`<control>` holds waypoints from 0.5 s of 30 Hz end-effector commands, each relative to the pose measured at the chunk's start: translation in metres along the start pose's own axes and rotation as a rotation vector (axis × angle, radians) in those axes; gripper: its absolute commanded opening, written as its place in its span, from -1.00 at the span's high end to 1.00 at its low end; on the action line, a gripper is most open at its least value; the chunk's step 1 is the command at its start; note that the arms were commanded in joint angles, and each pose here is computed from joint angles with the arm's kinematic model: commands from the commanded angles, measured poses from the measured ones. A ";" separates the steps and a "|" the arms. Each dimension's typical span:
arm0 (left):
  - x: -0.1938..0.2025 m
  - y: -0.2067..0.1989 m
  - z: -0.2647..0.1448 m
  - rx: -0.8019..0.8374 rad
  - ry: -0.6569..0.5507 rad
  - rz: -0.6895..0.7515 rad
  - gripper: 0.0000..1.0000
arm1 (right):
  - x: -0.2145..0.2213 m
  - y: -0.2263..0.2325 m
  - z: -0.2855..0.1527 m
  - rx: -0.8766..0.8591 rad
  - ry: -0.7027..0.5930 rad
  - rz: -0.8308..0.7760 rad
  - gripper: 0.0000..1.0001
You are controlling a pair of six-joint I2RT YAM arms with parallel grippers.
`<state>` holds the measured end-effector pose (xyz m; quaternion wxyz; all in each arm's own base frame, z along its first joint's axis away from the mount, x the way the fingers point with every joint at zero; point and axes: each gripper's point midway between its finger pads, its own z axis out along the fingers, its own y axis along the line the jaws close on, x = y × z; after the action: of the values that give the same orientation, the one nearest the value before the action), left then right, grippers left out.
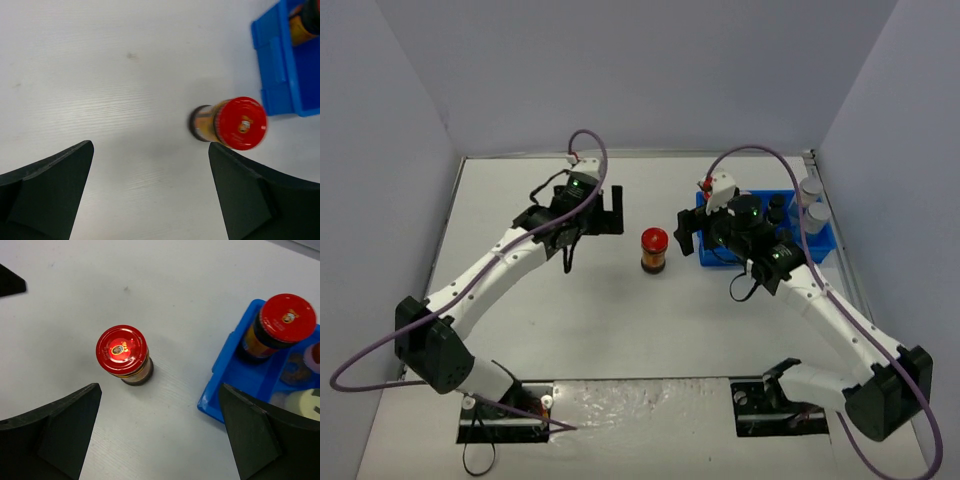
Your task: Organize the condiment bottles
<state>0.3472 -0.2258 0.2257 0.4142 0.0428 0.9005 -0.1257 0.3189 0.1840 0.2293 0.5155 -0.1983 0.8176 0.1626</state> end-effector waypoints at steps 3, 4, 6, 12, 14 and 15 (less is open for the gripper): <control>-0.031 0.079 -0.053 -0.089 -0.210 -0.062 -0.94 | -0.005 0.041 0.044 -0.118 -0.010 -0.092 -1.00; -0.021 0.088 -0.054 -0.106 -0.199 -0.055 -0.94 | 0.003 0.042 0.053 -0.123 0.014 -0.097 -1.00; -0.017 0.103 -0.068 -0.127 -0.231 -0.068 -0.94 | 0.007 0.049 0.064 -0.138 0.029 -0.110 -1.00; 0.020 0.143 -0.086 -0.196 -0.269 -0.090 -0.94 | 0.026 0.055 0.099 -0.127 0.069 -0.131 -1.00; 0.027 0.148 -0.087 -0.206 -0.270 -0.089 -0.94 | 0.035 0.058 0.108 -0.135 0.095 -0.138 -1.00; 0.030 0.150 -0.087 -0.208 -0.269 -0.088 -0.94 | 0.037 0.061 0.112 -0.143 0.096 -0.143 -1.00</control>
<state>0.2847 -0.0665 0.2133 0.4870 -0.0575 0.8697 -0.0554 0.3362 0.2572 0.1227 0.4125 -0.2926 0.8477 0.1602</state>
